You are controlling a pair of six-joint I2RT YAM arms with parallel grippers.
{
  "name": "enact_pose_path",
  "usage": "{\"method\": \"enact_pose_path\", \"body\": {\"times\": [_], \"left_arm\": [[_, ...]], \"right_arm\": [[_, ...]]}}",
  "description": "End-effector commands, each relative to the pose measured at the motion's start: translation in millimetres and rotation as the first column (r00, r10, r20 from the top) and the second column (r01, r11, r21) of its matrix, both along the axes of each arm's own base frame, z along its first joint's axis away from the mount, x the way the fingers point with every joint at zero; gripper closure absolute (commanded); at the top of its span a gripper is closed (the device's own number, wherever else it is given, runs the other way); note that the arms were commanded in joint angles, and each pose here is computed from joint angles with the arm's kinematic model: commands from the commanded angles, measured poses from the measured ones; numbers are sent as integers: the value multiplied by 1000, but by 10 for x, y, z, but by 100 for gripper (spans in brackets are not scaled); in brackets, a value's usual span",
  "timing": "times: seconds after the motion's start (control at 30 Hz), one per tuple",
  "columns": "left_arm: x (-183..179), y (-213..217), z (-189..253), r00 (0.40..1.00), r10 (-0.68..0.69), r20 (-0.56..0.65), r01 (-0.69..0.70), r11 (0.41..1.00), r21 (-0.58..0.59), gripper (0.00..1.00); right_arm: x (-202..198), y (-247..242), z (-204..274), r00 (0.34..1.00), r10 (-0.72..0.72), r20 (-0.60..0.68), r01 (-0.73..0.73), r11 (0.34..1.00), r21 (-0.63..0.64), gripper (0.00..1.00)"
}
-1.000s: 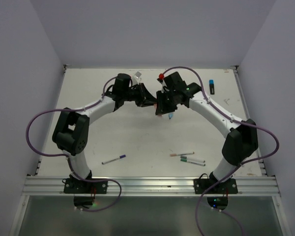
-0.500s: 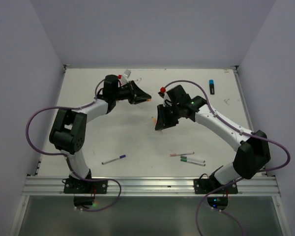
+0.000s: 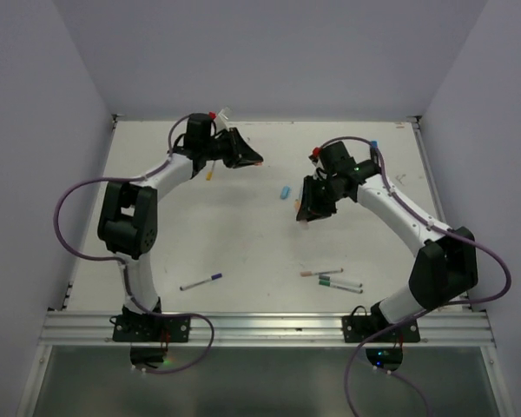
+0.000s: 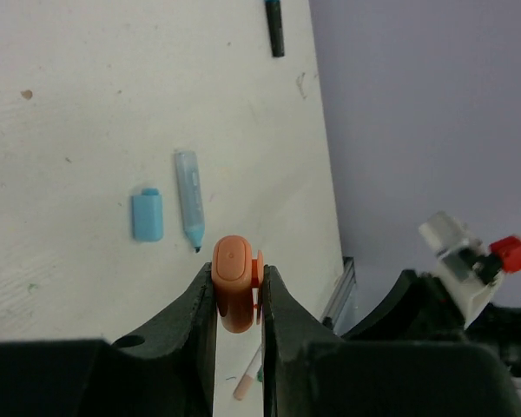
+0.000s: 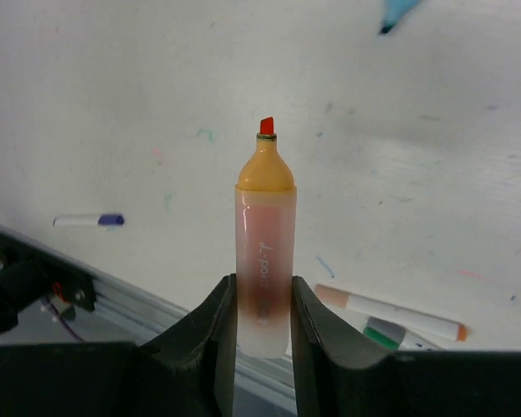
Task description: Open the pen caps
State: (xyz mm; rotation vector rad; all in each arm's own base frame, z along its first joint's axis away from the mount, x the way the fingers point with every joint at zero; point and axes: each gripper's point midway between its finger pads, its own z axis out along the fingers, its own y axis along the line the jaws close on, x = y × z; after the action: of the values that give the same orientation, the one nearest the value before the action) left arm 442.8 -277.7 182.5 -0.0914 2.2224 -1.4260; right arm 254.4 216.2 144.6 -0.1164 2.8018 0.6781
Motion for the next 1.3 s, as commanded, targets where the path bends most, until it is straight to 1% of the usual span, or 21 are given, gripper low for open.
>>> {"method": "enact_pose_path", "body": {"times": [0.0, 0.13, 0.2, 0.23, 0.27, 0.33, 0.4, 0.43, 0.5, 0.57, 0.7, 0.83, 0.87, 0.97, 1.03, 1.23, 1.27], "left_arm": [[-238, -88, -492, 990, -105, -88, 120, 978, 172, 100], [-287, -218, -748, 982, -153, -110, 173, 963, 206, 99], [-268, -263, -801, 981, -159, -112, 181, 956, 229, 97], [-254, -270, -929, 977, -171, -124, 197, 950, 242, 97], [-198, -325, -885, 977, -183, -105, 204, 949, 242, 97], [-174, -378, -1026, 971, -200, -131, 227, 942, 245, 97], [-109, -459, -984, 969, -220, -115, 241, 944, 226, 97], [-100, -475, -1070, 966, -224, -132, 249, 942, 227, 97], [-57, -510, -1063, 963, -234, -134, 259, 939, 224, 96], [-22, -495, -1178, 961, -231, -150, 262, 934, 243, 95], [4, -483, -1292, 956, -223, -188, 268, 926, 265, 90], [36, -443, -1388, 955, -209, -210, 268, 912, 311, 86], [43, -434, -1403, 956, -203, -211, 263, 911, 318, 84], [44, -426, -1425, 955, -202, -215, 266, 908, 325, 82], [39, -431, -1427, 954, -208, -214, 270, 908, 321, 77], [28, -487, -1472, 946, -237, -221, 298, 905, 304, 71], [16, -495, -1479, 944, -241, -224, 302, 904, 302, 68]], "right_arm": [[473, -387, -66, 987, -152, 57, 157, 983, -99, 100], [864, -553, -153, 974, -210, 89, 219, 969, -111, 100], [996, -602, -214, 970, -222, 95, 232, 966, -118, 100], [1076, -630, -286, 969, -228, 100, 240, 960, -142, 100], [1119, -636, -311, 968, -231, 101, 244, 959, -142, 100], [1228, -653, -431, 964, -246, 102, 259, 954, -150, 100], [1294, -672, -533, 961, -258, 98, 271, 949, -159, 100], [1314, -678, -621, 962, -260, 85, 271, 947, -170, 100], [1367, -700, -693, 960, -265, 92, 278, 942, -187, 100], [1412, -745, -780, 956, -276, 96, 291, 934, -207, 100], [1486, -774, -906, 954, -288, 82, 299, 929, -217, 100], [1598, -769, -993, 954, -290, 78, 300, 928, -222, 100], [1617, -765, -1016, 953, -292, 75, 301, 928, -220, 100], [1674, -746, -1069, 953, -293, 72, 302, 928, -219, 100], [1702, -741, -1109, 953, -295, 69, 303, 927, -223, 100], [1735, -736, -1203, 953, -298, 53, 302, 925, -229, 100], [1737, -732, -1211, 953, -299, 51, 303, 925, -229, 100]]}}
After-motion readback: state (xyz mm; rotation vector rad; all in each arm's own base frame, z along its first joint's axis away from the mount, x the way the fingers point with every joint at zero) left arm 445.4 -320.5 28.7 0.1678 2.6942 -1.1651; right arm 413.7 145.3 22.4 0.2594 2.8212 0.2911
